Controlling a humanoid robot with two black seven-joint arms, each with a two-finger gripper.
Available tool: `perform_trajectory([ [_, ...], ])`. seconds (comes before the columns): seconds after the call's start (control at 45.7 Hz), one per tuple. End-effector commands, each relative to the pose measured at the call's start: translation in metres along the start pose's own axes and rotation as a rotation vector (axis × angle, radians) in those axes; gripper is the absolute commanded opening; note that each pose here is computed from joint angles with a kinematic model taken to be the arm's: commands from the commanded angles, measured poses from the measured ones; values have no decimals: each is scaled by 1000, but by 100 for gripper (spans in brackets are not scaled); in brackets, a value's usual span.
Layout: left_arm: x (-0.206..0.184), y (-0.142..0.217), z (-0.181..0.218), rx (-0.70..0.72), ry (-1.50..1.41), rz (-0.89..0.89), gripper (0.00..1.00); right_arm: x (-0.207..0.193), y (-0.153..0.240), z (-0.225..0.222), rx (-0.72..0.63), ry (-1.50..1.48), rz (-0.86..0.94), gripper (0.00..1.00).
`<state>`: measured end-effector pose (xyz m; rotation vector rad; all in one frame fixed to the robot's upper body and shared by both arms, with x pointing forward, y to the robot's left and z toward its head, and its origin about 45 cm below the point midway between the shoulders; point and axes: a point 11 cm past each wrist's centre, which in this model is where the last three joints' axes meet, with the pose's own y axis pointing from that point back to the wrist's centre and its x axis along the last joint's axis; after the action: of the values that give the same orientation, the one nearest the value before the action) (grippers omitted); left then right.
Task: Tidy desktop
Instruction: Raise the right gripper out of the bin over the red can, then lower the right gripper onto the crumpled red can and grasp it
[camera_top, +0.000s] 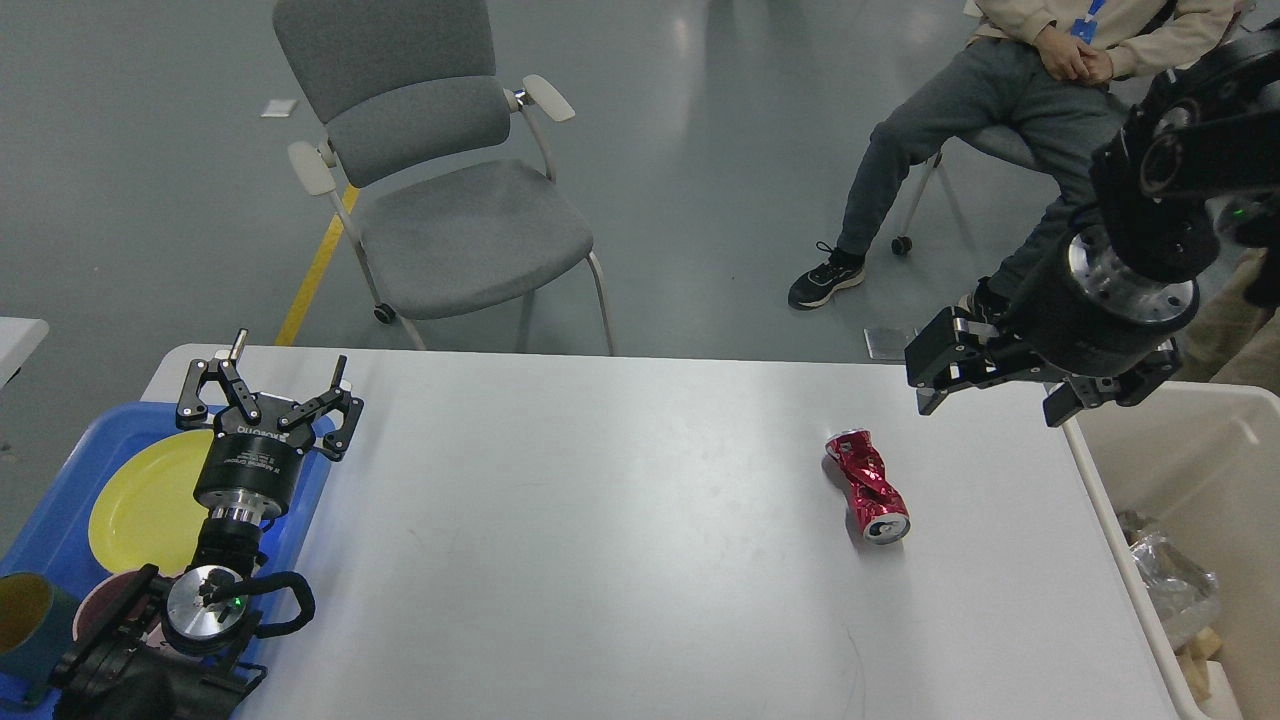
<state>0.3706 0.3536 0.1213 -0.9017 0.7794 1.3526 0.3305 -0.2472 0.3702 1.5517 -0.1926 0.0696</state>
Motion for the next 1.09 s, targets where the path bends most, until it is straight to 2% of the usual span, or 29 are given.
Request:
perform_trajectory([
  [0.0, 0, 0, -1, 2, 1, 0, 96, 0, -1, 1, -1, -2, -1, 100],
  [0.284, -1, 0, -1, 2, 1, -2, 96, 0, -2, -1, 5, 2, -9, 100],
  [0.547, 0, 0, 1, 0, 0, -1, 96, 11, -22, 5, -11, -14, 43, 100],
  [0.678, -1, 0, 0, 1, 2, -3, 96, 17, -48, 13, -27, -30, 84, 100],
  [1.071, -1, 0, -1, 2, 1, -2, 96, 42, -160, 33, -25, -85, 123, 100],
])
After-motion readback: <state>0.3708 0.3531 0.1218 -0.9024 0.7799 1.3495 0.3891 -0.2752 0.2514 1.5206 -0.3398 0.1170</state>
